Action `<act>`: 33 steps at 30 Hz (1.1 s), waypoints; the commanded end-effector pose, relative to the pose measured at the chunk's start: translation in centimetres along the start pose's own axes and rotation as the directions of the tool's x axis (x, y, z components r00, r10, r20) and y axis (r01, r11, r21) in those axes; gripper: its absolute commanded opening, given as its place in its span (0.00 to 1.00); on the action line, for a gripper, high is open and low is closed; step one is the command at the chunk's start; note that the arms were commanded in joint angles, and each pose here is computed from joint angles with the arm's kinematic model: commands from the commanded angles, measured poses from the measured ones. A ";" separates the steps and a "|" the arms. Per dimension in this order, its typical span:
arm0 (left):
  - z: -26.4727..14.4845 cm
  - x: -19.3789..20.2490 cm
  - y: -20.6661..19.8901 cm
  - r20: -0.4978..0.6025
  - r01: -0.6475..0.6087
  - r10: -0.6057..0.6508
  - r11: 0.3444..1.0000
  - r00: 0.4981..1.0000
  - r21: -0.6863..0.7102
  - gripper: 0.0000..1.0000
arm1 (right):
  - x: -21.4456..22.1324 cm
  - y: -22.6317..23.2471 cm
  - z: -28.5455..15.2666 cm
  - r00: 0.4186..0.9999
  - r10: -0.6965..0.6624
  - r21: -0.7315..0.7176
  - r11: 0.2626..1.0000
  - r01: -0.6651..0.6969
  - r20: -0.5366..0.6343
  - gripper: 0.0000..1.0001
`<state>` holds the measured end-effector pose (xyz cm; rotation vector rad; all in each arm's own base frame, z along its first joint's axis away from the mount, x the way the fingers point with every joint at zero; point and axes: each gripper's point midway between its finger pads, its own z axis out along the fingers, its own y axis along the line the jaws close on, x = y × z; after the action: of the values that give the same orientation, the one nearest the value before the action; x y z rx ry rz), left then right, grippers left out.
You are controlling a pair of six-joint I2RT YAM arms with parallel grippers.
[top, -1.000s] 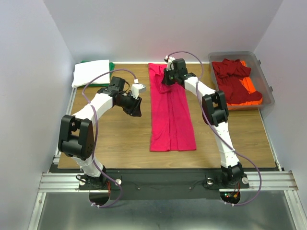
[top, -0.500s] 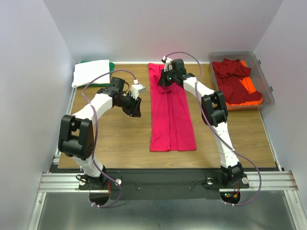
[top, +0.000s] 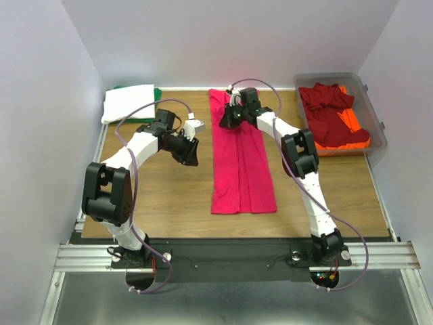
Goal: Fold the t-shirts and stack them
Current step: Fold the tshirt
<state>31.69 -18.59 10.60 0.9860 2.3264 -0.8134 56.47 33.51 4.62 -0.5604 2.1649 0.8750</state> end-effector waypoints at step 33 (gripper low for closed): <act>1.6 6.4 -11.9 0.021 -0.614 0.618 0.775 0.786 0.146 0.50 | 14.2 9.4 -29.0 0.826 -0.510 -0.144 0.860 0.489 -0.239 0.37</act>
<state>20.86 -22.85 8.52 1.5582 1.9812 -0.7570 32.98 19.82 14.09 -1.0616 2.0992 0.7332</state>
